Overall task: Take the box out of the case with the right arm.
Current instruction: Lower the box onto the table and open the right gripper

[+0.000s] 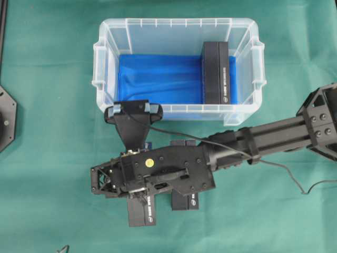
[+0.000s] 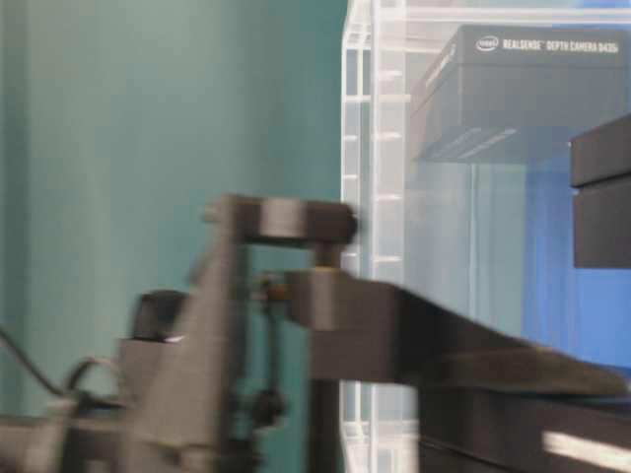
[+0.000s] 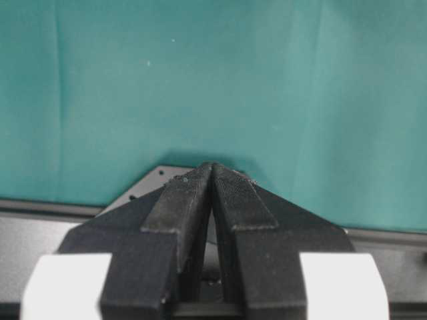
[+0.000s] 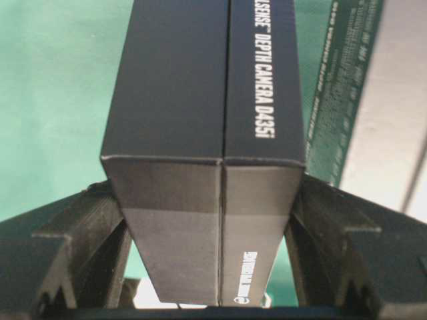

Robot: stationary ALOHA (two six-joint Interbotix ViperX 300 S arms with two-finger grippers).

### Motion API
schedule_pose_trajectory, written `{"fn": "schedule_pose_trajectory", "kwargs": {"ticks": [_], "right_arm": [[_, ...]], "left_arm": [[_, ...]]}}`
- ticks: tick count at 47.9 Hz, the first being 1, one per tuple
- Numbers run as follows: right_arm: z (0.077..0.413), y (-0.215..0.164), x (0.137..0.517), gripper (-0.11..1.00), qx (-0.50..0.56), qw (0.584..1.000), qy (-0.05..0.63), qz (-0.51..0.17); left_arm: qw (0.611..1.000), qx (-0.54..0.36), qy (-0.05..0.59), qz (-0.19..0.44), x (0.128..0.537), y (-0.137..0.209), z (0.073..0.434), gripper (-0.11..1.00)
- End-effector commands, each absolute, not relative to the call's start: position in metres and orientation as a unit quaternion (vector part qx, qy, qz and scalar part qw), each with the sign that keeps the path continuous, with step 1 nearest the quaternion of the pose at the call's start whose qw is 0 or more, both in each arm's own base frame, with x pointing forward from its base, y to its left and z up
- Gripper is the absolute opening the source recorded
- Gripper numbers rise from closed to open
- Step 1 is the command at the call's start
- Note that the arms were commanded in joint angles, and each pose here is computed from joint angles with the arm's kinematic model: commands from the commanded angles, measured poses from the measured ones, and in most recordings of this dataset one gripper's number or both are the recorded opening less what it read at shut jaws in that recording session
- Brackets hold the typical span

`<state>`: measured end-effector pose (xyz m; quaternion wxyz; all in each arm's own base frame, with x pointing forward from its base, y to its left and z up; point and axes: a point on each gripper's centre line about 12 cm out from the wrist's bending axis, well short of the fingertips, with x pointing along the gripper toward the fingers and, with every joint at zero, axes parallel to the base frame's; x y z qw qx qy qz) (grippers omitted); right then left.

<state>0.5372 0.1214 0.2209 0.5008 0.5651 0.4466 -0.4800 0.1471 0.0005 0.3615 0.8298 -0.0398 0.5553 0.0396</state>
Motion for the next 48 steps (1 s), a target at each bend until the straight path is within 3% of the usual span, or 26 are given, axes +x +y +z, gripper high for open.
{"fn": "schedule_pose_trajectory", "kwargs": {"ticks": [1,40,48], "right_arm": [[0.238,0.122,0.538,0.68,0.588,0.506,0.436,-0.456],[0.233,0.114,0.536,0.68,0.582,0.514,0.431,-0.459],[0.235,0.113,0.536,0.88,0.581,0.514,0.432,-0.460]], "left_arm": [[0.833,-0.039,0.550,0.039,0.148,0.000,0.365,0.00],[0.834,-0.038,0.550,0.038,0.148,0.000,0.365,0.00],[0.834,-0.037,0.550,0.039,0.148,0.001,0.365,0.00]]}}
